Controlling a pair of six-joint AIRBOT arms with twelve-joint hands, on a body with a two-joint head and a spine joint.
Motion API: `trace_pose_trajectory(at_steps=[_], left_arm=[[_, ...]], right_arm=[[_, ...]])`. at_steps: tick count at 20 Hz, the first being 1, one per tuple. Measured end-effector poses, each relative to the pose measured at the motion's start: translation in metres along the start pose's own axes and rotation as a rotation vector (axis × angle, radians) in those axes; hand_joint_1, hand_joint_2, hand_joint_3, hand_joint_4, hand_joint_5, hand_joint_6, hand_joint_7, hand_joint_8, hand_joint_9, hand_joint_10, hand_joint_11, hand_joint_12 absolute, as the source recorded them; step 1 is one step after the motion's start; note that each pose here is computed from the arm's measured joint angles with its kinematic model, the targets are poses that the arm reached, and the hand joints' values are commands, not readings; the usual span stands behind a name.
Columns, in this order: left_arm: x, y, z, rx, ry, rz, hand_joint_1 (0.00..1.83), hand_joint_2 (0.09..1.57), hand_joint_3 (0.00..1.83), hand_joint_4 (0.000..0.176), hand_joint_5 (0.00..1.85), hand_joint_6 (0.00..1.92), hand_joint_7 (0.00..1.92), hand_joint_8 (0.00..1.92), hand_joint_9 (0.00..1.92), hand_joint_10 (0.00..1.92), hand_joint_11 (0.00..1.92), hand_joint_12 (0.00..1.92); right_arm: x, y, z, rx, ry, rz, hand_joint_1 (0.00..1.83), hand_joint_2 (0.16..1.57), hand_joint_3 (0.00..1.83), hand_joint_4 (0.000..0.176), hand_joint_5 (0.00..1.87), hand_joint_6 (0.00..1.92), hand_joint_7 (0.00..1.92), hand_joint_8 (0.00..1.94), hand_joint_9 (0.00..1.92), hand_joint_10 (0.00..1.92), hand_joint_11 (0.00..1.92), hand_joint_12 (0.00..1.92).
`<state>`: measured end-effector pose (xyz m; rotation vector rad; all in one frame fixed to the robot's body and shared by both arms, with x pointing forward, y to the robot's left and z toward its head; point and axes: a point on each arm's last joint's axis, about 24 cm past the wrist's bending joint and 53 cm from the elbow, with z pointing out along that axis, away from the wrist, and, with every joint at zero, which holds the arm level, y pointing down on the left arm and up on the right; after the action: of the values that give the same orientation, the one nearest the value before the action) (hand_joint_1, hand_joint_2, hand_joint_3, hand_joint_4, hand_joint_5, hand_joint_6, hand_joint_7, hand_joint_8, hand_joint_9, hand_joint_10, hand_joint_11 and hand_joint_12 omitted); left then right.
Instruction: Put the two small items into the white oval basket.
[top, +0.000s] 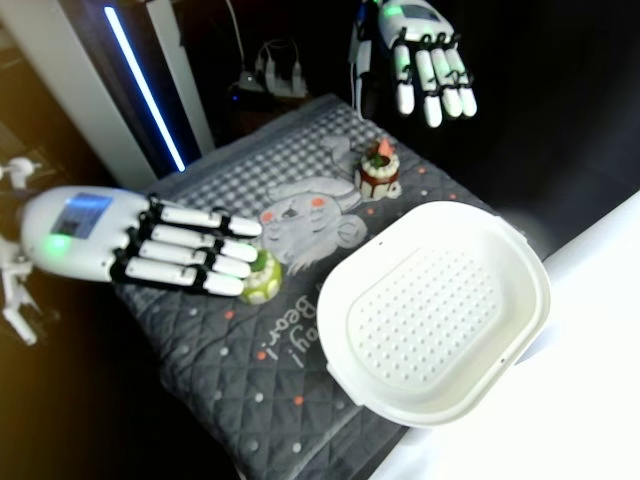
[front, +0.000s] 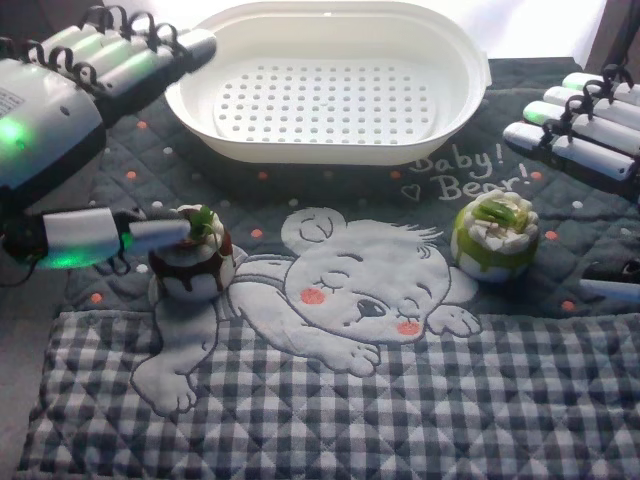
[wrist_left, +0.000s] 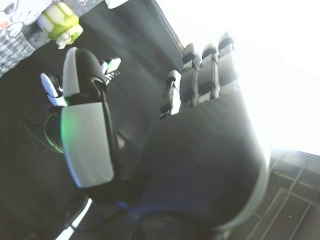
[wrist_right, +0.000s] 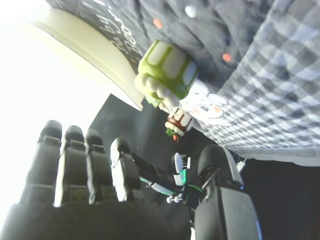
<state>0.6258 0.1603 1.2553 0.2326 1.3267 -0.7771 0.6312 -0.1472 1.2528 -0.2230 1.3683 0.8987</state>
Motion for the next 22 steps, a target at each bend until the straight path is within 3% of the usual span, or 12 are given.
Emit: trace_pose_trajectory(at_steps=[2,3,4,6,7,8,9,11,12,17,20,22], left_arm=[[-0.002,-0.001,0.001,0.005,-0.006,0.002,0.79,1.12,0.0,0.017,0.04,0.0,0.05,0.0,0.05,0.05,0.0,0.7],[-0.003,-0.003,0.002,0.008,-0.01,0.001,0.78,1.11,0.0,0.022,0.02,0.0,0.05,0.0,0.06,0.05,0.0,0.71],[-0.003,-0.003,0.004,0.01,-0.013,-0.002,0.76,1.12,0.0,0.045,0.0,0.0,0.01,0.0,0.04,0.03,0.0,0.68],[0.004,-0.003,0.01,0.012,-0.006,-0.012,0.73,1.11,0.0,0.051,0.0,0.0,0.0,0.0,0.02,0.01,0.0,0.72],[0.019,-0.004,0.016,0.009,0.034,-0.024,0.69,1.12,0.0,0.053,0.0,0.0,0.01,0.0,0.0,0.0,0.0,0.49],[0.022,-0.004,0.016,0.009,0.041,-0.026,0.69,1.12,0.0,0.053,0.0,0.0,0.01,0.0,0.0,0.0,0.0,0.49],[0.029,-0.005,0.02,0.009,0.062,-0.032,0.69,1.12,0.0,0.038,0.01,0.0,0.03,0.0,0.02,0.01,0.0,0.57],[0.041,-0.005,0.024,0.004,0.088,-0.045,0.69,1.11,0.0,0.001,0.03,0.0,0.08,0.01,0.08,0.03,0.0,0.9],[0.046,-0.003,0.025,-0.005,0.1,-0.053,0.66,1.11,0.0,0.008,0.01,0.0,0.08,0.0,0.09,0.02,0.0,0.97],[0.071,0.006,0.025,-0.049,0.152,-0.098,0.59,1.09,0.0,0.0,0.04,0.0,0.08,0.0,0.12,0.03,0.0,1.24],[0.076,0.013,0.019,-0.073,0.16,-0.111,0.62,1.08,0.0,0.027,0.01,0.0,0.03,0.0,0.06,0.01,0.0,1.08],[0.083,0.022,0.017,-0.102,0.168,-0.125,0.71,1.08,0.0,0.077,0.0,0.0,0.01,0.0,0.03,0.0,0.0,1.05]], right_arm=[[0.0,0.0,0.0,0.0,0.0,0.0,0.74,1.13,0.02,0.017,0.0,0.0,0.0,0.0,0.0,0.0,0.0,0.0],[0.0,0.0,0.0,0.0,0.001,0.001,0.75,1.13,0.02,0.041,0.0,0.0,0.0,0.0,0.0,0.0,0.0,0.0],[0.001,0.0,0.001,-0.001,0.0,0.0,0.71,1.14,0.02,0.067,0.0,0.0,0.0,0.0,0.0,0.0,0.0,0.0],[0.007,-0.001,0.006,-0.004,-0.002,0.014,0.71,1.14,0.01,0.059,0.0,0.0,0.0,0.0,0.0,0.0,0.0,0.0],[0.015,0.001,0.009,-0.01,0.011,0.024,0.71,1.13,0.01,0.062,0.0,0.0,0.0,0.0,0.0,0.0,0.0,0.0],[0.016,0.002,0.01,-0.011,0.011,0.025,0.71,1.13,0.01,0.062,0.0,0.0,0.0,0.0,0.0,0.0,0.0,0.0],[0.017,-0.002,0.012,-0.004,0.007,0.033,0.71,1.12,0.0,0.061,0.0,0.0,0.0,0.0,0.0,0.0,0.0,0.0],[0.017,-0.01,0.014,0.021,-0.005,0.052,0.73,1.1,0.0,0.089,0.0,0.0,0.0,0.0,0.0,0.0,0.0,0.0],[0.018,-0.011,0.015,0.022,-0.004,0.053,0.74,1.11,0.0,0.101,0.0,0.0,0.0,0.0,0.0,0.0,0.0,0.0],[0.031,-0.005,0.025,0.013,0.011,0.08,0.73,1.11,0.0,0.064,0.0,0.0,0.0,0.0,0.0,0.0,0.0,0.0],[0.02,0.003,0.038,-0.014,-0.028,0.084,0.79,1.09,0.0,0.049,0.0,0.0,0.0,0.0,0.0,0.0,0.0,0.0],[0.031,0.004,0.047,-0.017,-0.015,0.096,0.86,1.08,0.0,0.029,0.0,0.0,0.0,0.0,0.0,0.0,0.0,0.0]])
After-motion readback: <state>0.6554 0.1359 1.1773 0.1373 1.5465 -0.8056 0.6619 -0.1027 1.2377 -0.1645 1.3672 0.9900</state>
